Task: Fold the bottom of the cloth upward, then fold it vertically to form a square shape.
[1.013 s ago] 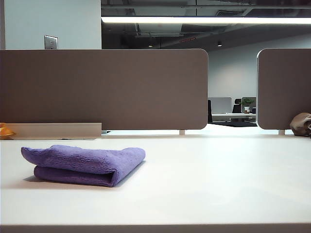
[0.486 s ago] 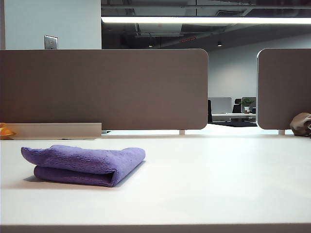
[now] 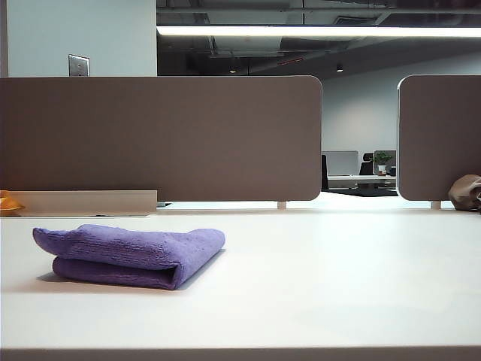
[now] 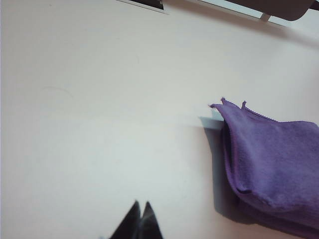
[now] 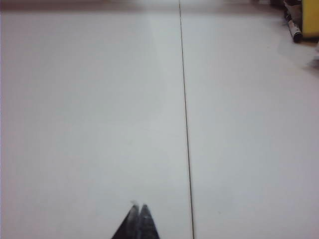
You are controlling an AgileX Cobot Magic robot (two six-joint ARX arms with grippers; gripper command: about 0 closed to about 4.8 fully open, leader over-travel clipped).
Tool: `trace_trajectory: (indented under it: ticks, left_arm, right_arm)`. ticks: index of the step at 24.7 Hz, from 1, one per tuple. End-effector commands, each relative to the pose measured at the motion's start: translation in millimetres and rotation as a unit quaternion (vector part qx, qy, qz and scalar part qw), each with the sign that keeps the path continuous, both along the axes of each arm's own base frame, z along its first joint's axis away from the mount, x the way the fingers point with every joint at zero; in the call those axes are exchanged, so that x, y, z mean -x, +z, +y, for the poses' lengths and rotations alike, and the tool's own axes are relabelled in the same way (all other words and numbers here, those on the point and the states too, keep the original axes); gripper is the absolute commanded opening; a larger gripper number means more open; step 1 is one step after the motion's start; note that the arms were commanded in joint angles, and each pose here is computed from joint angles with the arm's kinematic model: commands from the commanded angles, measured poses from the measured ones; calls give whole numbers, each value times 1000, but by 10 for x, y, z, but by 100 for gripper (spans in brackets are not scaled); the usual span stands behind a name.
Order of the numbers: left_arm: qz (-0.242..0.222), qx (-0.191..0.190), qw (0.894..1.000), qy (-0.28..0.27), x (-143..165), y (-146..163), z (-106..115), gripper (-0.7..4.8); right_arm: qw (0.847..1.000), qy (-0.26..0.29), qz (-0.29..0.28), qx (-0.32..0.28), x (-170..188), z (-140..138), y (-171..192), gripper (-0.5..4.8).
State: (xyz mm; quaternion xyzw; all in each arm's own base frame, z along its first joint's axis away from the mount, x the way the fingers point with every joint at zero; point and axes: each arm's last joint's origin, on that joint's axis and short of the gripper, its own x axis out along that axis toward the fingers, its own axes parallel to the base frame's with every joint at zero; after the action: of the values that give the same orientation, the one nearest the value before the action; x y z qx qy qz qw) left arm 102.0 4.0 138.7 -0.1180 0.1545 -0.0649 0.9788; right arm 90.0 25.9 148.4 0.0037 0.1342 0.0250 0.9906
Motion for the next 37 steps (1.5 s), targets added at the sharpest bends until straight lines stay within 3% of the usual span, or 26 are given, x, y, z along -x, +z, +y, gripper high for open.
trace_trajectory:
  ticks: [1, 25, 28, 31, 37]
  left_arm:
    - [-2, 1, 1000, 1, -1, 8, 0, -4]
    - [-2, 1, 1000, 1, -1, 7, 0, -4]
    - [-2, 1, 1000, 1, -1, 7, 0, -4]
    - [-2, 1, 1000, 1, -1, 7, 0, -4]
    - [-2, 1, 1000, 1, -1, 7, 0, -4]
  right_arm:
    - [1000, -11, -14, -4, 4, -24, 15, -6]
    - [999, -21, -24, -7, 8, -45, 30, -6]
    - [999, 45, -17, -21, 13, -5, 24, -6]
    - [997, 78, -12, -19, 18, 12, 17, -6]
    - [995, 95, -13, -6, 20, 19, 18, -6]
